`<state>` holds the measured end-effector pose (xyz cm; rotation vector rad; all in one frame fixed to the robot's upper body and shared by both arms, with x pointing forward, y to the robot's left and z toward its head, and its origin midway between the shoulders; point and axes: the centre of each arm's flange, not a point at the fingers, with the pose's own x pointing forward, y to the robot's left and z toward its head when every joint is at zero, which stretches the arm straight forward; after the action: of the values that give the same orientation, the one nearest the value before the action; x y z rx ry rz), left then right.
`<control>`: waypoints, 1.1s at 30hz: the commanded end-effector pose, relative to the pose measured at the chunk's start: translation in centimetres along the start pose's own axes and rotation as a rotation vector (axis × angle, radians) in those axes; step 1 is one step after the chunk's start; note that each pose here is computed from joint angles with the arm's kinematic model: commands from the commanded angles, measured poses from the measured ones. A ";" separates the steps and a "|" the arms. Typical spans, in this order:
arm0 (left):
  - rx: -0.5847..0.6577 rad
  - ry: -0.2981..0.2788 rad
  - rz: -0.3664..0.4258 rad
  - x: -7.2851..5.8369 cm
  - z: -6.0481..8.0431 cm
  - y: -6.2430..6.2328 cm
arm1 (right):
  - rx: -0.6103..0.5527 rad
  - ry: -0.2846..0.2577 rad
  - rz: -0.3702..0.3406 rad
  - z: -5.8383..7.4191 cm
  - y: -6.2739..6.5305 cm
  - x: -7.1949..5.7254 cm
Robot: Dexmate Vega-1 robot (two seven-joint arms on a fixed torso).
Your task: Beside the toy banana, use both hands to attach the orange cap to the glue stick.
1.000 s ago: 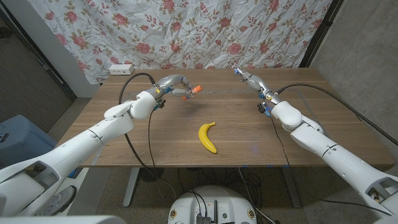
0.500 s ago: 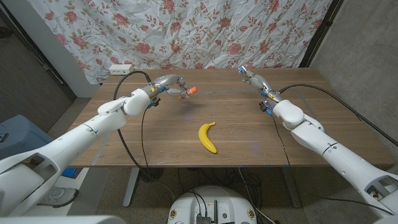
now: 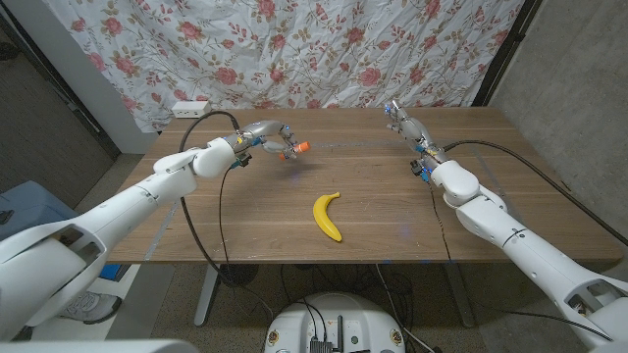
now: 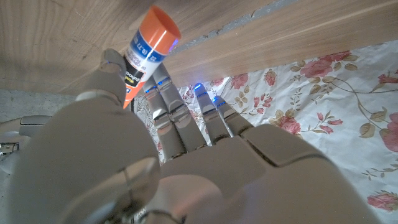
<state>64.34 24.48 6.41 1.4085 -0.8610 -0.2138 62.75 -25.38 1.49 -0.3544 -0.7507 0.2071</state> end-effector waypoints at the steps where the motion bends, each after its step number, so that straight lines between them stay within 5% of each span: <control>1: 0.035 -0.036 -0.062 1.0 -1.4 -0.4 | 0.114 0.029 -0.072 -1.9 -0.6 -0.8; 33: 0.179 -0.059 -0.180 1.4 -1.6 -2.0 | 0.222 0.087 -0.129 -5.3 -0.6 -1.4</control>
<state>66.74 24.62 5.74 1.5948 -0.8323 -0.3134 64.90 -27.38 -1.84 -0.1333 -0.6705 0.1611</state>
